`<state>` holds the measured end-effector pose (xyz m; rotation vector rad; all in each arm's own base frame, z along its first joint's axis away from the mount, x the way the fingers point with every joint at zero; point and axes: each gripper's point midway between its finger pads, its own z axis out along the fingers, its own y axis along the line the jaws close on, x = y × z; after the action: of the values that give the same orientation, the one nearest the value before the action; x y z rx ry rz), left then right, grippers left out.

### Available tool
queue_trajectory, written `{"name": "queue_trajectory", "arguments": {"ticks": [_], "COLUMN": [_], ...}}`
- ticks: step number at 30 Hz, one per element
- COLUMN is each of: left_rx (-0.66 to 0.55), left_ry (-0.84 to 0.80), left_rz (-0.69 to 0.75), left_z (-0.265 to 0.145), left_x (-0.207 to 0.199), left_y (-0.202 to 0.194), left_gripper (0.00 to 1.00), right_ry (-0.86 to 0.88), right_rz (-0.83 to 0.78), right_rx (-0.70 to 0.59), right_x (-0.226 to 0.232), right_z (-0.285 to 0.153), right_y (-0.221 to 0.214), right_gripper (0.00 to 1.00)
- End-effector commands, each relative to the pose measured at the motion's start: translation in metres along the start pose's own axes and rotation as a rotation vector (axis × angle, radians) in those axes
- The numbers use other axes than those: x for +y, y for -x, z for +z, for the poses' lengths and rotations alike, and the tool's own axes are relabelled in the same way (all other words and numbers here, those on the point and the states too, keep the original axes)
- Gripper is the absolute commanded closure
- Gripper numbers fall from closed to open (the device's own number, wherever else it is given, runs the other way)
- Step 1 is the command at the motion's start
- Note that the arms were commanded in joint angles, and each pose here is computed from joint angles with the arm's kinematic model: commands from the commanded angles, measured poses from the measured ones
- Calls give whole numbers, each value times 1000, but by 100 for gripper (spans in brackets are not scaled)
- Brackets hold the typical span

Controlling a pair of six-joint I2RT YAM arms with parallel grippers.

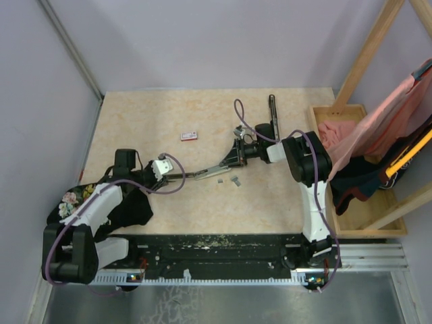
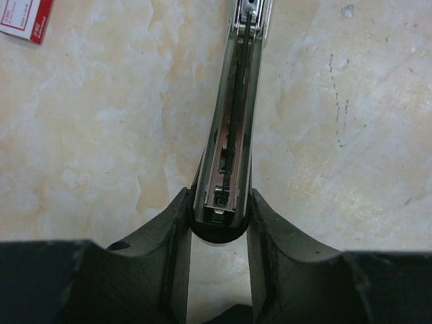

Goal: Unload the staples from the stapler
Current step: Unload the staple at the center of the board.

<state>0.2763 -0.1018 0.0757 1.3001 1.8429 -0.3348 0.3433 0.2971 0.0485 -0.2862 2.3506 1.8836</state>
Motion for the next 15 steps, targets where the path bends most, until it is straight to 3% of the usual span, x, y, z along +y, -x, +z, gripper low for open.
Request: {"name": "queue_trajectory", "arguments": {"ticks": [1, 15], "left_rx": [138, 186], "left_ry": [17, -55], "left_rz": [23, 10], "left_z": [-1, 12], "left_x": [3, -6], "left_y": [-36, -56], "left_gripper": [100, 71], "right_ry": [-33, -3], "right_rz": [-13, -23], "right_rx": [-51, -45], "right_x": [4, 12], "right_z": [-8, -9], "right_y": [16, 17], "right_gripper": [100, 100]}}
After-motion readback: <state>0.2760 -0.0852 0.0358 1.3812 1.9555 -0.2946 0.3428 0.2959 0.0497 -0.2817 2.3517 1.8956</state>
